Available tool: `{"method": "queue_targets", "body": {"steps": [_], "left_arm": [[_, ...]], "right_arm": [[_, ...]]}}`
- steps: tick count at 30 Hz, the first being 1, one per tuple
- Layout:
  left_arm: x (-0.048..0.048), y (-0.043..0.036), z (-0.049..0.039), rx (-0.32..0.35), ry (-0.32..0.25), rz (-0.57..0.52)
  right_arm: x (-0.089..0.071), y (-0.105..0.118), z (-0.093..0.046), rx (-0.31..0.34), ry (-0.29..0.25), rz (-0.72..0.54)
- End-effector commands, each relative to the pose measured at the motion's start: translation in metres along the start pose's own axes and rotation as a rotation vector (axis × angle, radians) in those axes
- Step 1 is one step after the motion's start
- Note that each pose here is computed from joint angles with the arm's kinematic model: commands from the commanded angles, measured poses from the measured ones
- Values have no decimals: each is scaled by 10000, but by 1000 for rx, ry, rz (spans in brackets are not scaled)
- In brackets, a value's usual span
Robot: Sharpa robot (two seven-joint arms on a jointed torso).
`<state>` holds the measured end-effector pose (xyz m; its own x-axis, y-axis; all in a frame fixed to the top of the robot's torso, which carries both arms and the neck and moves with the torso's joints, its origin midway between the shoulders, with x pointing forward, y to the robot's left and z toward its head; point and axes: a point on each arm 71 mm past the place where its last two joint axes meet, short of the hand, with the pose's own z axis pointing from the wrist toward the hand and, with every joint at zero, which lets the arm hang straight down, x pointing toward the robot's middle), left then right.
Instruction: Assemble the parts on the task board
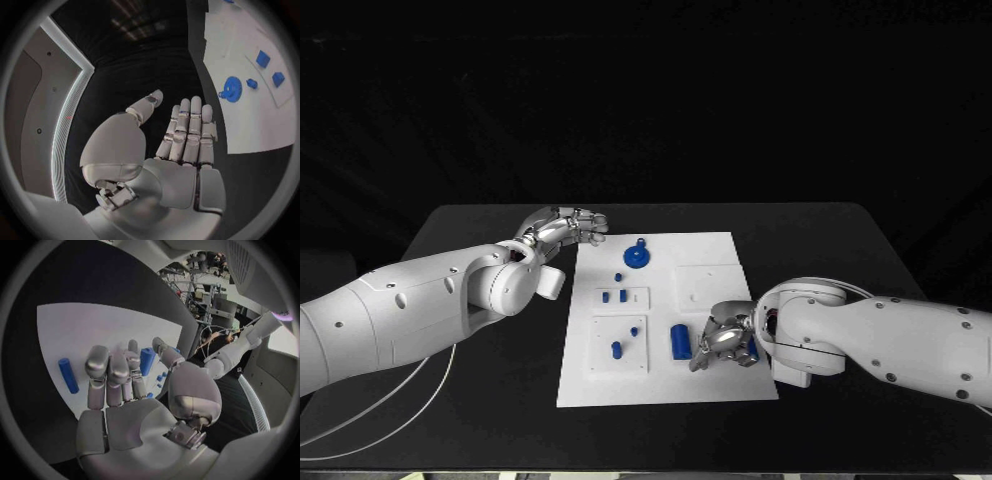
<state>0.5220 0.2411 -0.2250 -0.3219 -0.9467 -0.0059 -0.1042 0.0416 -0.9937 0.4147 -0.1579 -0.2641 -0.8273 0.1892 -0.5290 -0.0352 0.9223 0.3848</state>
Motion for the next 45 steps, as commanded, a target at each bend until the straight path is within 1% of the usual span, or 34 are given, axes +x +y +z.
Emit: {"method": "queue_targets", "body": {"steps": [1,8,12,25,30,39,45], "left_arm": [[18,-15,2,8,16,0],[18,-15,2,7,16,0],[19,-14,6,7,16,1],[26,-13,6,5,19,0],[26,-13,6,5,19,0],[21,-12,7,4,18,1],[21,-12,6,4,18,2]], "right_arm": [[27,-19,-21,-5,26,-4],[-19,-79,-47,0,-20,11],[-35,-59,-36,2,-45,-15],[-25,62,34,-1,-43,-49],[-33,91,53,5,-58,-69],[-28,107,65,0,-53,-72],[-4,105,47,-4,-35,-74]]}}
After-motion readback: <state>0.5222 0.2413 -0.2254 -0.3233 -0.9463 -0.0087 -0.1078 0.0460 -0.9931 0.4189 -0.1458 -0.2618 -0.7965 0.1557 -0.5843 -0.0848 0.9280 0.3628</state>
